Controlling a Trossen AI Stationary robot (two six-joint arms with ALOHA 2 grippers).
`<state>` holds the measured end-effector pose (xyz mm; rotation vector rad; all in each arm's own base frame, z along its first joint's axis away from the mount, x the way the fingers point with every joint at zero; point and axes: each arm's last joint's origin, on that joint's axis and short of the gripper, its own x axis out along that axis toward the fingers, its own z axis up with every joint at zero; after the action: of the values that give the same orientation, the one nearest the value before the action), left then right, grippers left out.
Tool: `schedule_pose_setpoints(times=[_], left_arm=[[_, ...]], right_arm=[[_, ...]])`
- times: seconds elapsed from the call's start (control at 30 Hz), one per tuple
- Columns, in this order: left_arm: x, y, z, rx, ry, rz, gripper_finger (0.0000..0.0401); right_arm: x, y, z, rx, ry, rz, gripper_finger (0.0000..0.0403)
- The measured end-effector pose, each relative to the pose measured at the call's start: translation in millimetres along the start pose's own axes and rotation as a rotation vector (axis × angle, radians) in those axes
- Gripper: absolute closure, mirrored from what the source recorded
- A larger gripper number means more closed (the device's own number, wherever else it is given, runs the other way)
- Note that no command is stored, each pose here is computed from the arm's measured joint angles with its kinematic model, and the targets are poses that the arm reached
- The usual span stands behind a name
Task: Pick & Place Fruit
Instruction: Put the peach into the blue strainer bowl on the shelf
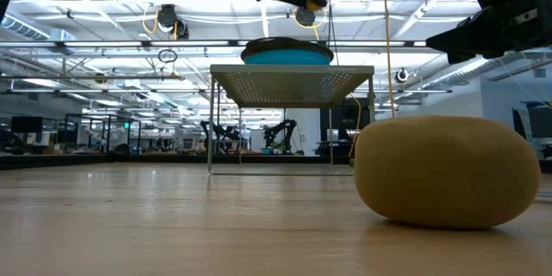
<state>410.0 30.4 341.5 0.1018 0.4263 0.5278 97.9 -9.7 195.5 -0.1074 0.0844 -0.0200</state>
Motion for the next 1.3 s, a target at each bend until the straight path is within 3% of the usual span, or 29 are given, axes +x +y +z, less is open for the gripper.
schedule_pose_setpoints(times=[0.27,0.67,0.93,1.3], left_arm=[[23.5,54.6,-3.3,0.104,0.042,0.102,0.0281],[44.1,128.3,-23.1,-0.11,0.159,-0.057,0.0281],[44.7,140.9,-32.7,-0.135,0.234,-0.136,0.0281],[41.7,131.6,-37.5,-0.126,0.296,-0.198,0.0281]], right_arm=[[0.0,0.0,0.0,0.015,0.0,0.0,0.0403],[0.0,0.0,-0.5,0.053,0.005,-0.002,0.0403],[0.0,0.0,-0.5,0.054,0.005,-0.003,0.0403],[0.0,-0.1,-0.5,0.054,0.005,-0.003,0.0403]])
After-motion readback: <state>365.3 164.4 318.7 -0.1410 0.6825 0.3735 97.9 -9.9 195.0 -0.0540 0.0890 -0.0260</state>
